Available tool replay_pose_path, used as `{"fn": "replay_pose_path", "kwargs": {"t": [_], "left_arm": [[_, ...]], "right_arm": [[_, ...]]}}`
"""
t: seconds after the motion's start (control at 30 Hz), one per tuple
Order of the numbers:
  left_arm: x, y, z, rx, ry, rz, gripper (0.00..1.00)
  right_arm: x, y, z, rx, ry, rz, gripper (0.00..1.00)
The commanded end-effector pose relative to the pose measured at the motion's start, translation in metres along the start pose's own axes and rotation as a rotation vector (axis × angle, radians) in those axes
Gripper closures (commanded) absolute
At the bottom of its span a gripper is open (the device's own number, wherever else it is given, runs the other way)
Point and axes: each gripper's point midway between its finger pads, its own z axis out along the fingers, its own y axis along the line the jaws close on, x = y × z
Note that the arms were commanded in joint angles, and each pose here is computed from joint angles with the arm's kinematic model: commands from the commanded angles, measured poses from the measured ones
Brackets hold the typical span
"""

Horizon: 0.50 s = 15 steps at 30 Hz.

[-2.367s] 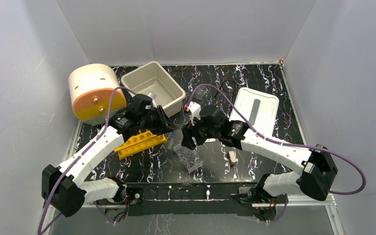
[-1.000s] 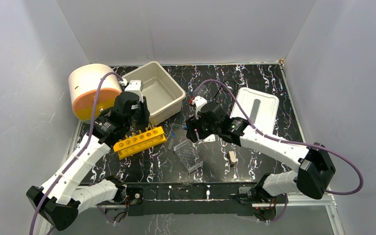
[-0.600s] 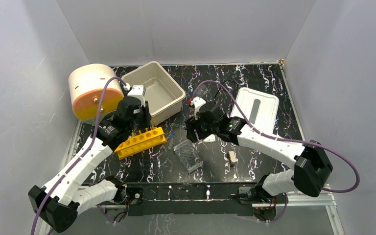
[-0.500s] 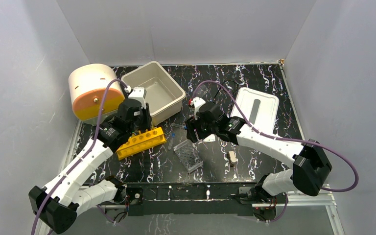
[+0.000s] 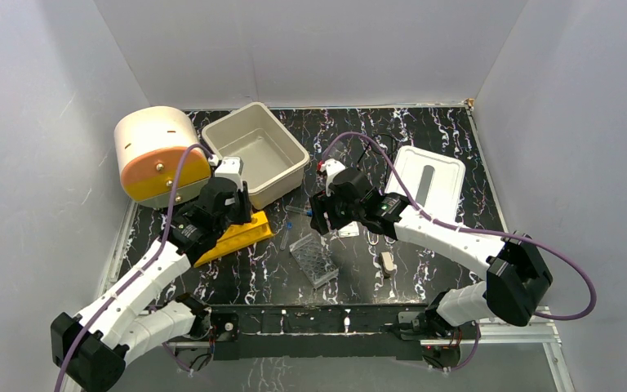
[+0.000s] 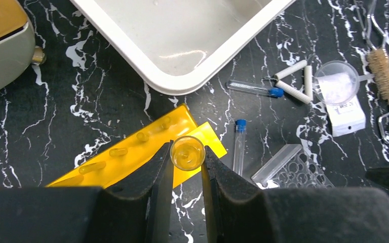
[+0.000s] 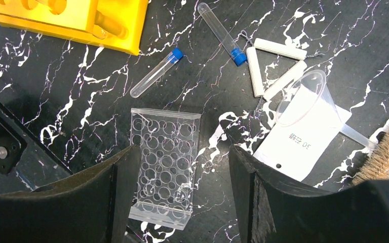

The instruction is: Organize the chemistry lab equipment

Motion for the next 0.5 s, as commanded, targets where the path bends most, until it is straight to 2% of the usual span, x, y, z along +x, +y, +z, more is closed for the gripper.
{"fn": "replay_pose_path", "kwargs": {"t": [0.0, 0.47], "left_arm": [[-0.006, 0.015, 0.001, -0.077, -0.051, 0.011, 0.93], [0.002, 0.041, 0.001, -0.205, -0.070, 0.038, 0.93]], "right_arm": [[-0.017, 0.005, -0.005, -0.024, -0.066, 0.019, 0.28], [-0.014, -0.001, -0.011, -0.014, -0.071, 0.035, 0.28]]}}
